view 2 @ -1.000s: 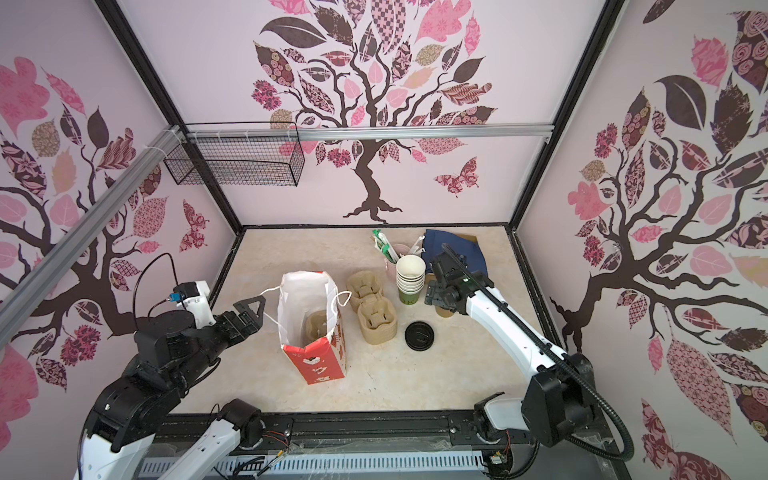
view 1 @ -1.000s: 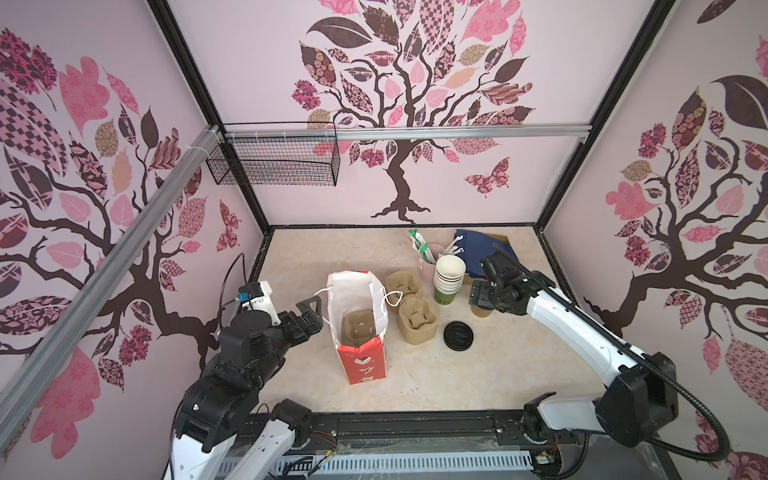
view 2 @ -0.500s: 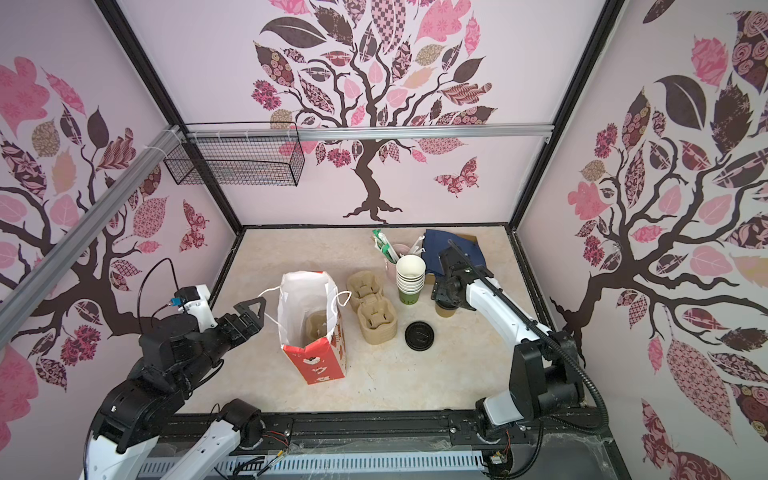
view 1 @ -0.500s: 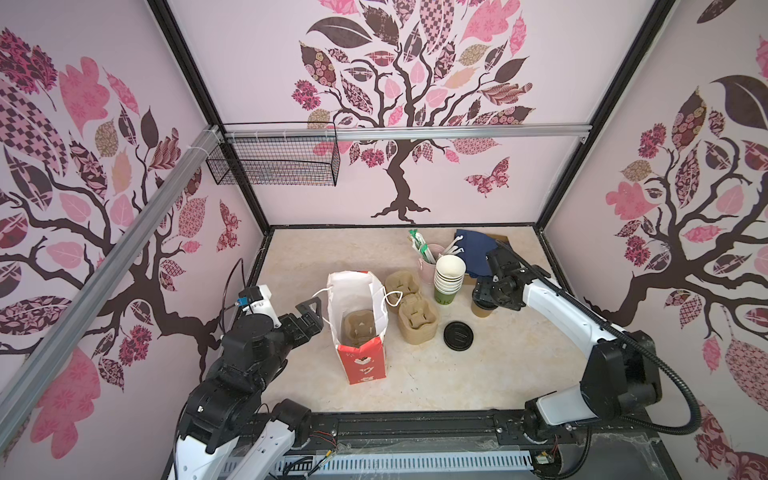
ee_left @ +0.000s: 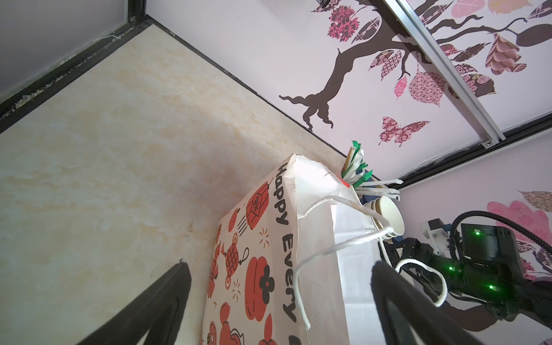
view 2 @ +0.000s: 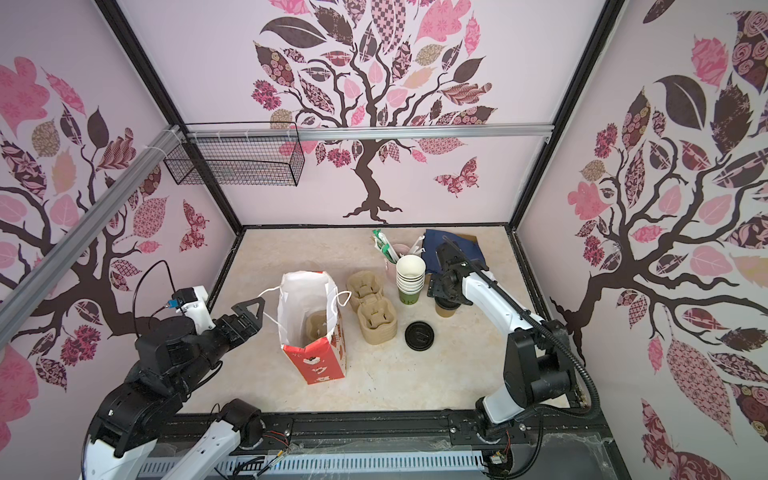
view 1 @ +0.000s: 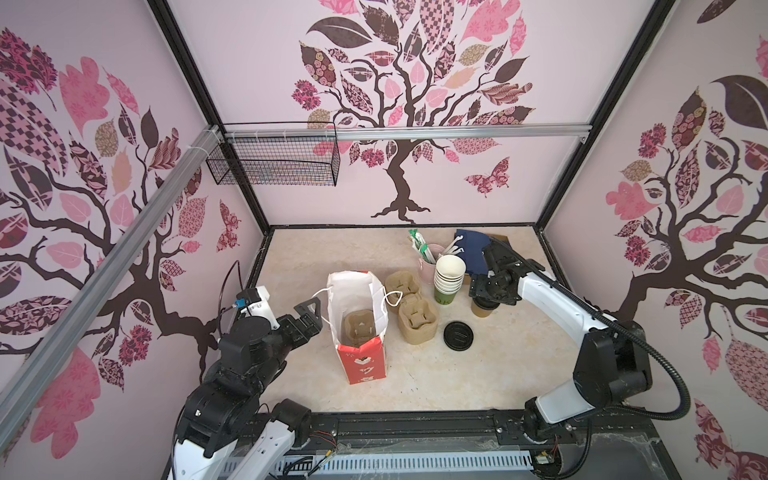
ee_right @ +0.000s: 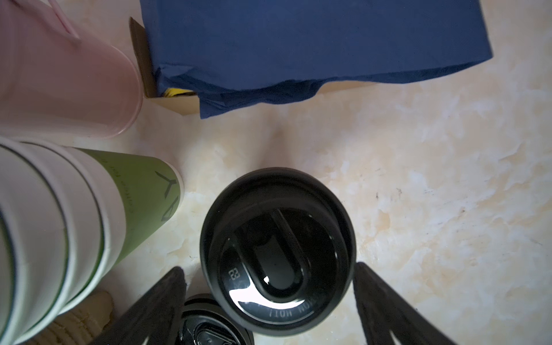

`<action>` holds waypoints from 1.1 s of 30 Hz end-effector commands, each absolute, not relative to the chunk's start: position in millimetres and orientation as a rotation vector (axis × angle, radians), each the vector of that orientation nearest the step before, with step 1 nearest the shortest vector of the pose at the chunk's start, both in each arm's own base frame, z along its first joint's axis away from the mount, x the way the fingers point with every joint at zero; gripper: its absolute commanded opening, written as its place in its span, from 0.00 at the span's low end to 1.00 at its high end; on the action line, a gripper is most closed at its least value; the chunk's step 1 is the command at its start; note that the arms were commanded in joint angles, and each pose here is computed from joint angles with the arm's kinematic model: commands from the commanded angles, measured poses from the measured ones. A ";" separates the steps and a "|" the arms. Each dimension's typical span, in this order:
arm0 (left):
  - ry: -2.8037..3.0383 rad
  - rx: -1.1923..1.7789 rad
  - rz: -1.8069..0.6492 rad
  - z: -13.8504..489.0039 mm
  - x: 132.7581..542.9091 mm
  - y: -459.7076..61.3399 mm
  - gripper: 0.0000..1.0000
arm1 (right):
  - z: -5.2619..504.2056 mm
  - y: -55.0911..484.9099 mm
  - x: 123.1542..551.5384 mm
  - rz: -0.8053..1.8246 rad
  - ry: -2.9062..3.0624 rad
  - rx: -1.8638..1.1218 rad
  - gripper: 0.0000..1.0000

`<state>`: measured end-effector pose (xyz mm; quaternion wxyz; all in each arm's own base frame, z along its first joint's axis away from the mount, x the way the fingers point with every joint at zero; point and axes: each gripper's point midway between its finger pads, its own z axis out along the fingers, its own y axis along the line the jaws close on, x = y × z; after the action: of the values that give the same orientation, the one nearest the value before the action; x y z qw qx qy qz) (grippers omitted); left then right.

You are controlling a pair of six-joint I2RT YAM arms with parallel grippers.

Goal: Pack a coffee takeout order
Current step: Pick up the coffee cup at the middle-right of the table.

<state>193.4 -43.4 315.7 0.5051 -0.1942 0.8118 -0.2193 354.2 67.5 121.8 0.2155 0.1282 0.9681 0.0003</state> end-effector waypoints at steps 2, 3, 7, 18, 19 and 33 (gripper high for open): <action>1.966 -0.467 -0.521 309.5 194.7 -43.2 0.98 | 124.6 64.3 360.1 -0.035 2.689 0.347 0.92; 1.964 -0.466 -0.521 310.0 194.6 -43.2 0.98 | 124.4 63.0 360.0 -0.046 2.688 0.346 0.93; 1.964 -0.467 -0.519 310.0 195.2 -43.2 0.98 | 120.7 61.5 359.6 -0.068 2.702 0.338 1.00; 1.964 -0.464 -0.513 310.5 195.0 -42.5 0.98 | 111.6 60.4 357.4 -0.055 2.722 0.348 1.00; 1.964 -0.463 -0.513 310.8 194.8 -42.4 0.98 | 109.8 61.8 357.9 -0.040 2.728 0.346 1.00; 1.968 -0.463 -0.511 310.4 194.9 -42.4 0.98 | 98.5 62.1 360.0 -0.012 2.758 0.354 1.00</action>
<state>193.5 -43.2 315.3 0.5048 -0.1942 0.8123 -0.2185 355.3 63.7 101.5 0.1853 0.1253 0.9747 -0.0014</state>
